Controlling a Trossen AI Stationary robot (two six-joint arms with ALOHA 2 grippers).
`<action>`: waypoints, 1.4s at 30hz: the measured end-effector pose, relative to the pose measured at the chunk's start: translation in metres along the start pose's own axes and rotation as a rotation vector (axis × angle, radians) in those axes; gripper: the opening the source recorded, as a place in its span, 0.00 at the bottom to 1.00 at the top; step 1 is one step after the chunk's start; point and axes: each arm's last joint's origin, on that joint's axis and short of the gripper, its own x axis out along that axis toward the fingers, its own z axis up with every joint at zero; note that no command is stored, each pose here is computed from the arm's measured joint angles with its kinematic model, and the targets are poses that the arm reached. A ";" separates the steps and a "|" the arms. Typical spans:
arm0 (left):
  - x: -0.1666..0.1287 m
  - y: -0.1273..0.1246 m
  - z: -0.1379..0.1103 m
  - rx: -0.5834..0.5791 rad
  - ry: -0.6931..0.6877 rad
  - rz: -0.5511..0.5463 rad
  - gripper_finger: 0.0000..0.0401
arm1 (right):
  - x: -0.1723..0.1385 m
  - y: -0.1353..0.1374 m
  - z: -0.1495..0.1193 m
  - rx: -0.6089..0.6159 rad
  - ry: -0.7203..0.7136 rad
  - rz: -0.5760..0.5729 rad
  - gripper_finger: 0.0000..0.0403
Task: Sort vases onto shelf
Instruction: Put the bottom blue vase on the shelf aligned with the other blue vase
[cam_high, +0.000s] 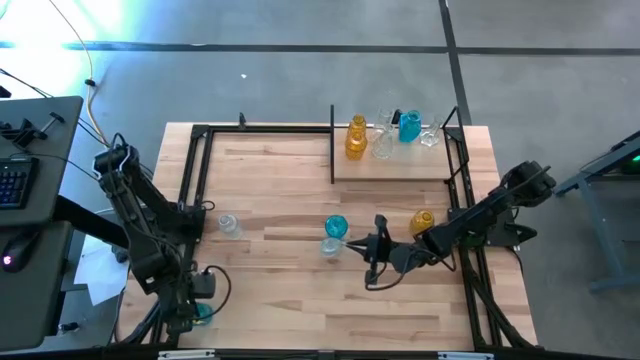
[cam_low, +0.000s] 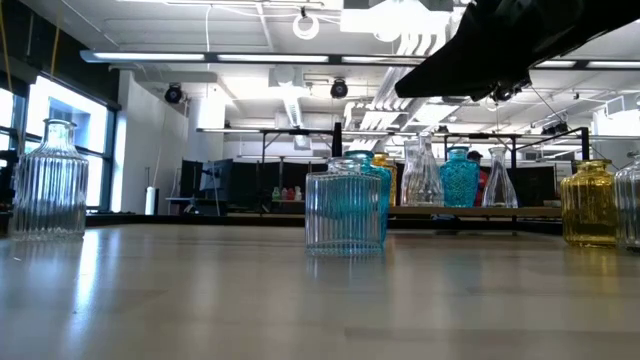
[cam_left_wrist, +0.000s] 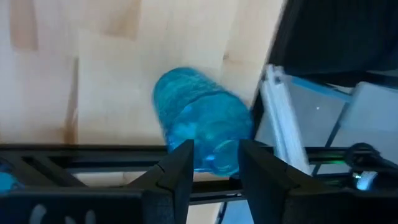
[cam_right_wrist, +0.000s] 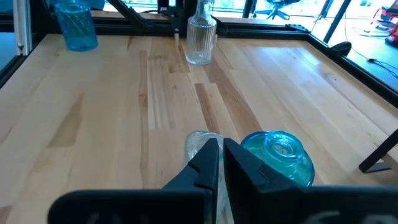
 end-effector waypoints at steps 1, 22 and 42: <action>0.002 0.002 -0.001 -0.006 0.006 0.010 0.28 | 0.000 0.000 0.000 0.000 -0.001 -0.002 0.03; 0.024 -0.004 -0.001 0.064 0.087 0.024 0.11 | 0.000 0.000 0.000 0.001 -0.002 -0.006 0.03; -0.022 0.028 0.110 0.124 -0.213 0.015 0.03 | -0.011 0.009 0.000 -0.049 -0.012 0.017 0.03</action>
